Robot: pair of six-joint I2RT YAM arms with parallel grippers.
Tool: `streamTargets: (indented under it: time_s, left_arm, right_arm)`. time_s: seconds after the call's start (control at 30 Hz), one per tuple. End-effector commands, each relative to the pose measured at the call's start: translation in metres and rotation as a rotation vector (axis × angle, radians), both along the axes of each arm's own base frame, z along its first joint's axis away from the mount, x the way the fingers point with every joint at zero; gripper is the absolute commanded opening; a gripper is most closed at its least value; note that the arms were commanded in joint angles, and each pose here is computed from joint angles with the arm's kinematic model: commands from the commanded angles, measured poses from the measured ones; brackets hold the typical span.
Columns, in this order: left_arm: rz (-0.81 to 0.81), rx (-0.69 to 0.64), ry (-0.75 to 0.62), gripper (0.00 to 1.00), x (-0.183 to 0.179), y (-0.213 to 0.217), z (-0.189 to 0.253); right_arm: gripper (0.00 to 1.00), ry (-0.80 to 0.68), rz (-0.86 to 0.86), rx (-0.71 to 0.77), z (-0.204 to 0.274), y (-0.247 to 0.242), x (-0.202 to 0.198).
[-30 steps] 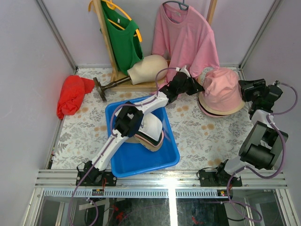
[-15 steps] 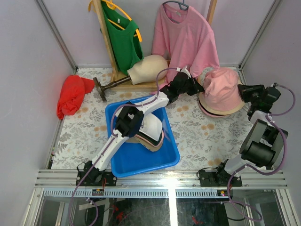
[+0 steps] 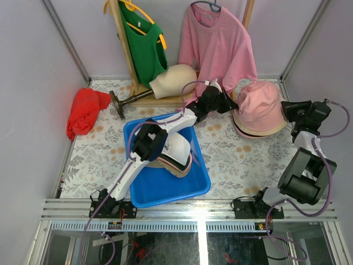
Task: Stack the hats
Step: Stack the hat on the hat.
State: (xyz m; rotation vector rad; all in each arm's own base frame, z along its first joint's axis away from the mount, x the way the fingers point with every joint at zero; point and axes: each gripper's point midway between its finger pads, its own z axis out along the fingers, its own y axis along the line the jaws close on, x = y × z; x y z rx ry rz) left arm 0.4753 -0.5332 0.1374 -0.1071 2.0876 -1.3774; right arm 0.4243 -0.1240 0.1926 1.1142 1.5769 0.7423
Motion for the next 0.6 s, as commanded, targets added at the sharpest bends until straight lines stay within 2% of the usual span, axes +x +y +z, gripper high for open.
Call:
streamTargets:
  time_s: [0.0, 0.57]
  left_arm:
    - [0.002, 0.056, 0.013, 0.0, -0.005, 0.008, -0.008]
    - [-0.028, 0.079, 0.033, 0.0, -0.011, 0.01, -0.018]
  right_arm:
    - [0.0, 0.045, -0.065, -0.053, 0.006, -0.01, -0.013]
    - [0.0, 0.235, -0.225, -0.079, -0.028, -0.044, -0.039]
